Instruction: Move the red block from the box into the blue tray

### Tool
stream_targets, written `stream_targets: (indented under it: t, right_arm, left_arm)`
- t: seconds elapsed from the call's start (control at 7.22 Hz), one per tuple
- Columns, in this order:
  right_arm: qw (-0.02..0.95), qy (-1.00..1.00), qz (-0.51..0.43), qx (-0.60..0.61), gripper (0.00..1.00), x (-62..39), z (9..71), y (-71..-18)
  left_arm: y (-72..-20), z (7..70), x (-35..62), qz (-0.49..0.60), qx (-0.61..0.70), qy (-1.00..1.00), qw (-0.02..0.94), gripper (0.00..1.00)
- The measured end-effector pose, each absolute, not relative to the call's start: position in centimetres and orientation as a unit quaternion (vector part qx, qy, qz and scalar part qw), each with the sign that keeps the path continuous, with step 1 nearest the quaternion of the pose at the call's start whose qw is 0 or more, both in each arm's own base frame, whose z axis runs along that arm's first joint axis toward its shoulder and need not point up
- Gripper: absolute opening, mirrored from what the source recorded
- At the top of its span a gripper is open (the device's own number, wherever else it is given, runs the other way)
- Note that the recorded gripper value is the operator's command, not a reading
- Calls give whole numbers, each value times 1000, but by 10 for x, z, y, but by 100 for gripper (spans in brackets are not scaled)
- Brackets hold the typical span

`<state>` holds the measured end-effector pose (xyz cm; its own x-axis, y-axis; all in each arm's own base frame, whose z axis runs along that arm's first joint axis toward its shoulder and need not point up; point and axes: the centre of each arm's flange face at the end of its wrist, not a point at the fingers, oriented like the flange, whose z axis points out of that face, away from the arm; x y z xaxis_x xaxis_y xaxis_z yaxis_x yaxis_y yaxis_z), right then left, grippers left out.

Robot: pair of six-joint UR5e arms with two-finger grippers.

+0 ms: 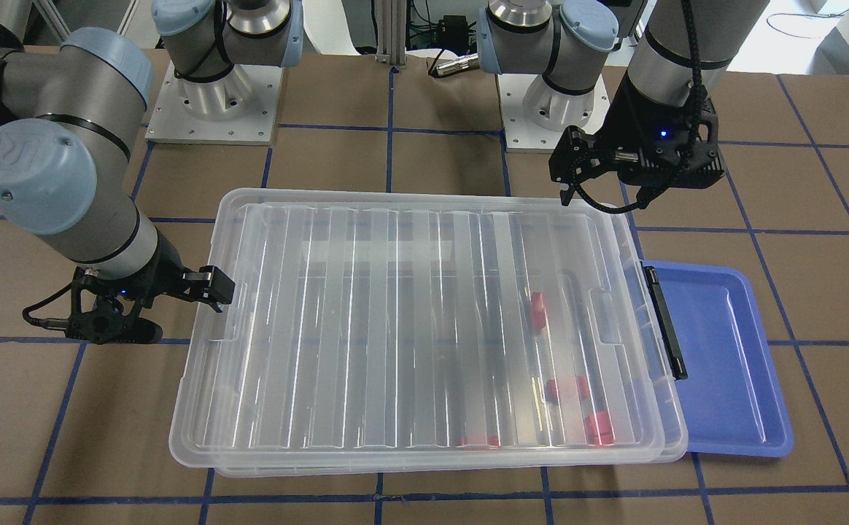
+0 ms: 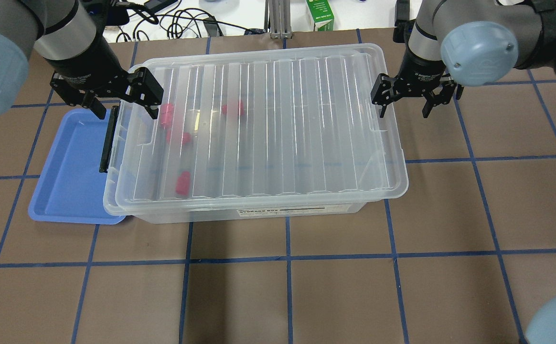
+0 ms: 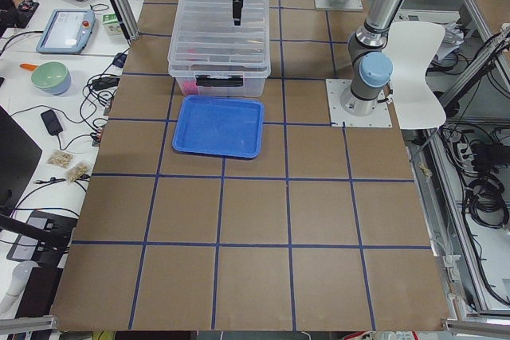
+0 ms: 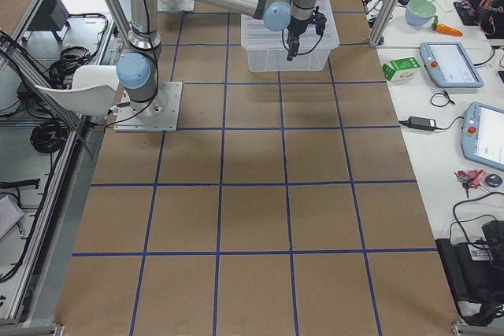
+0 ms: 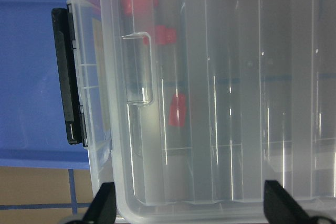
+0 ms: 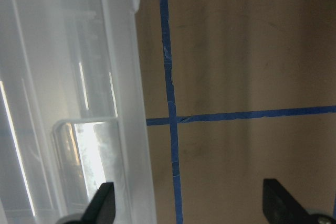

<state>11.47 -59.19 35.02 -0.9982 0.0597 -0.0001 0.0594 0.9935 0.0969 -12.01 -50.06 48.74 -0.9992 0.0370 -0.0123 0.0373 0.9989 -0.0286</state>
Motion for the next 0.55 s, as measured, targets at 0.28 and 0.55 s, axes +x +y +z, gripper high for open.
stream_targets:
  t: [0.28, 0.55]
  right_arm:
    - [0, 998, 50, 31, 100, 112, 349, -592]
    - [-14, 998, 51, 31, 100, 108, 348, -593]
  left_arm:
    - [-501, 487, -120, -14, 18, 1000, 6, 100]
    - [-501, 487, -120, -14, 18, 1000, 6, 100]
